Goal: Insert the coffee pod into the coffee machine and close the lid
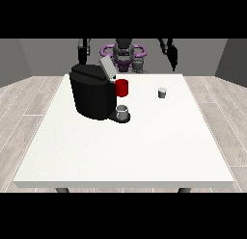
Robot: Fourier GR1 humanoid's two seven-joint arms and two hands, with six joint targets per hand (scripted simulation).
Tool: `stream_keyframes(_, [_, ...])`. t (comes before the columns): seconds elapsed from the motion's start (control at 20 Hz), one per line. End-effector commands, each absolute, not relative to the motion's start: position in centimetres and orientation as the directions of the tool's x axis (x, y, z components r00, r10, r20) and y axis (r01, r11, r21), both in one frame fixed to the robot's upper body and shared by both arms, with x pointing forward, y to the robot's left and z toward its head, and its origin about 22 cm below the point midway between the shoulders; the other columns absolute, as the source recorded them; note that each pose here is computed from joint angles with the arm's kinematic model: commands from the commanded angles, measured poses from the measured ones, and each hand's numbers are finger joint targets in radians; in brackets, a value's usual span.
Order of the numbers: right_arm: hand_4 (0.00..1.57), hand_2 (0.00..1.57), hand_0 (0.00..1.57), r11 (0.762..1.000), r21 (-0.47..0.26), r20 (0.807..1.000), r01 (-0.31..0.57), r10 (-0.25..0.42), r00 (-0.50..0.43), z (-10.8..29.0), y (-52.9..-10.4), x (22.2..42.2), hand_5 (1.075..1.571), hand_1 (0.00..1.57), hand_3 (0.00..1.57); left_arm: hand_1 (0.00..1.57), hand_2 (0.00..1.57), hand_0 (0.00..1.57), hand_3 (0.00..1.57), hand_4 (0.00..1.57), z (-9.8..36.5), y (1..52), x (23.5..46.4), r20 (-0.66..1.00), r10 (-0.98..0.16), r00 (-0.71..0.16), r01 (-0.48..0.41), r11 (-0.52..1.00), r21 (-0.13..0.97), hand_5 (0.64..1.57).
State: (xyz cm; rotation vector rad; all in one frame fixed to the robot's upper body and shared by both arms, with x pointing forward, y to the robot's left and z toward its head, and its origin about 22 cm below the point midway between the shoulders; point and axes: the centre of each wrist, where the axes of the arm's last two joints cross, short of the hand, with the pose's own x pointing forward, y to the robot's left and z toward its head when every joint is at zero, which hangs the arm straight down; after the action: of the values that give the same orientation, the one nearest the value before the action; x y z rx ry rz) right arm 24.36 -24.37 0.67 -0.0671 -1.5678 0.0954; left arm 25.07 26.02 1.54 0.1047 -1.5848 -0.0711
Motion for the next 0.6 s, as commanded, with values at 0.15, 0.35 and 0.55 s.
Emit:
stream_keyframes(0.15, [0.13,0.0,0.0,0.995,-0.095,0.987,0.032,0.09,0.133,-2.2,-25.0,22.1,1.571,0.0,0.0,0.0,0.0,0.0,0.0,0.27,2.2,27.2,23.0,0.999,-0.042,-0.021,0.101,0.994,0.044,1.571])
stream_keyframes(0.35, [0.11,0.0,0.0,0.967,-0.032,0.999,0.252,0.039,-0.023,-2.8,-26.2,21.9,1.571,0.0,0.0,0.0,0.0,0.0,0.0,0.28,-1.0,27.2,20.9,0.994,0.01,-0.104,0.112,0.994,0.001,1.571])
stream_keyframes(0.55, [0.14,0.0,0.0,0.977,-0.032,0.998,0.212,0.041,-0.042,-0.5,-26.3,23.8,1.571,0.0,0.0,0.0,0.0,0.0,0.0,0.31,0.2,28.6,22.3,0.978,-0.154,-0.141,0.12,0.978,0.171,1.571])
